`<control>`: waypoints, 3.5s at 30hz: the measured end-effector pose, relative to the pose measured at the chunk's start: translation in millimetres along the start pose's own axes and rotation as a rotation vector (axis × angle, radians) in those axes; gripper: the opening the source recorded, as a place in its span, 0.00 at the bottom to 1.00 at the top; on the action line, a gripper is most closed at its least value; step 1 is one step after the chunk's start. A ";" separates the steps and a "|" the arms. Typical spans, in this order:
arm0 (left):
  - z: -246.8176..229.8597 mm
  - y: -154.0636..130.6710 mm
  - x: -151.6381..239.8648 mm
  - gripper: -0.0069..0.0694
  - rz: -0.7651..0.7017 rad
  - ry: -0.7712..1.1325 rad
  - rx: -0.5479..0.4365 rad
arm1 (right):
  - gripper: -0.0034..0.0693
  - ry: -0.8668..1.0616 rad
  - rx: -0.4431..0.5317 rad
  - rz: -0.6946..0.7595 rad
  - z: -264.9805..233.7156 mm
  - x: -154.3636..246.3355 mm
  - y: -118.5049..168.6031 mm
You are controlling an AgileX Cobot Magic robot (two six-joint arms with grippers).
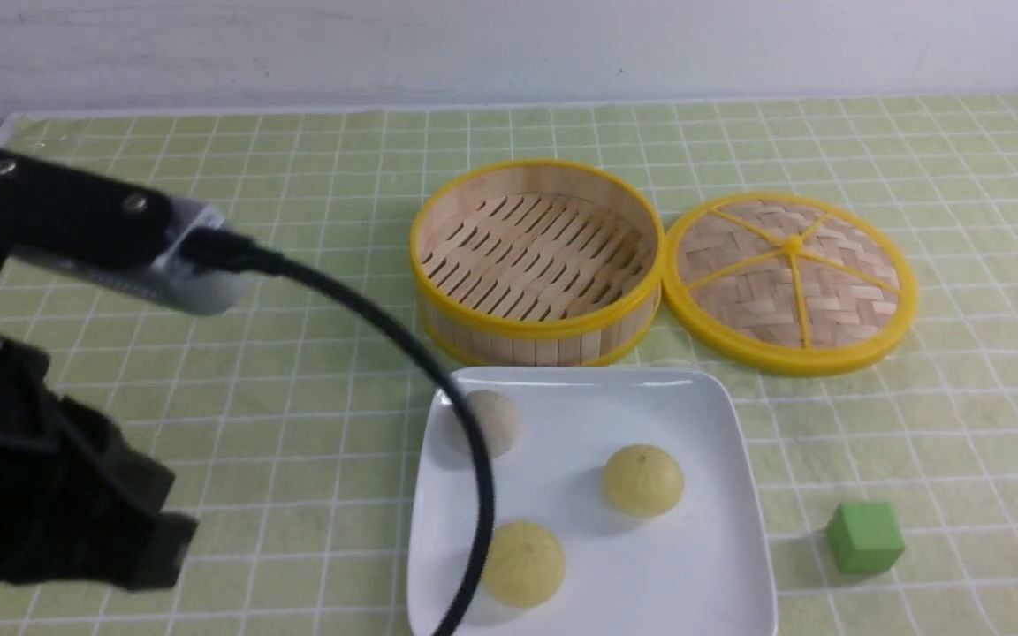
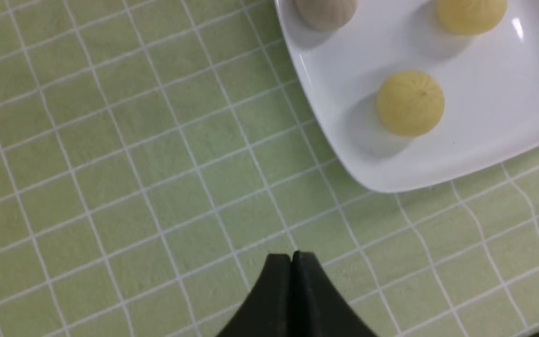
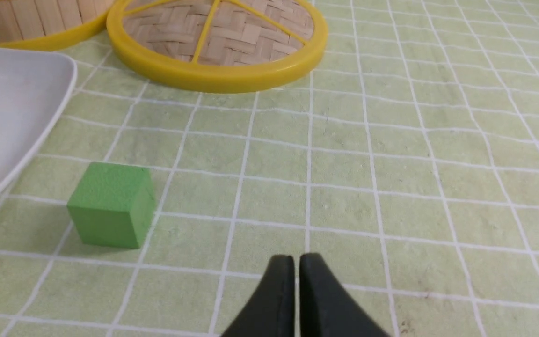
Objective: Put the steamed buns into the plate on the green tablecloth.
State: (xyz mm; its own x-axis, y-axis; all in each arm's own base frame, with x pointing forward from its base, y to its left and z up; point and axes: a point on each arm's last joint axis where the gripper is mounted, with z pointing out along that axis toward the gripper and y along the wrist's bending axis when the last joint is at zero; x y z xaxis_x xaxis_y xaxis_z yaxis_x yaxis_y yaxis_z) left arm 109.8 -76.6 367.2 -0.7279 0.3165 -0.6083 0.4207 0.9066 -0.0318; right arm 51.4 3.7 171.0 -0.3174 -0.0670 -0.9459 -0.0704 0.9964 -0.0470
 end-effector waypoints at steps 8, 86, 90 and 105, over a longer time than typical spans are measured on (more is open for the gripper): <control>-24.9 14.1 43.3 0.09 -0.055 -0.071 0.014 | 0.12 -0.032 0.003 0.028 0.5 -1.9 -0.3; 101.5 54.7 185.5 0.16 -0.305 -0.634 -0.383 | 0.26 -0.010 0.000 0.105 0.2 -0.5 0.0; 101.6 54.6 185.5 0.16 -0.303 -0.634 -0.380 | 0.27 -0.010 0.000 0.105 0.2 -0.5 0.0; 101.6 54.6 185.5 0.18 -0.303 -0.634 -0.380 | 0.30 -0.010 0.000 0.105 0.2 -0.5 0.0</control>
State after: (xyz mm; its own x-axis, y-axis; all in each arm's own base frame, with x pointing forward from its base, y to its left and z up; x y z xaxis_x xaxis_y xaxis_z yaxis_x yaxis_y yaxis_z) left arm 52.8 3.2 172.1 -0.2866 -0.0744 -0.9551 -0.0427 0.9970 -0.0648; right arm 51.7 3.7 171.5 -0.3133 0.0380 -0.9489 -0.0376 0.9979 0.0524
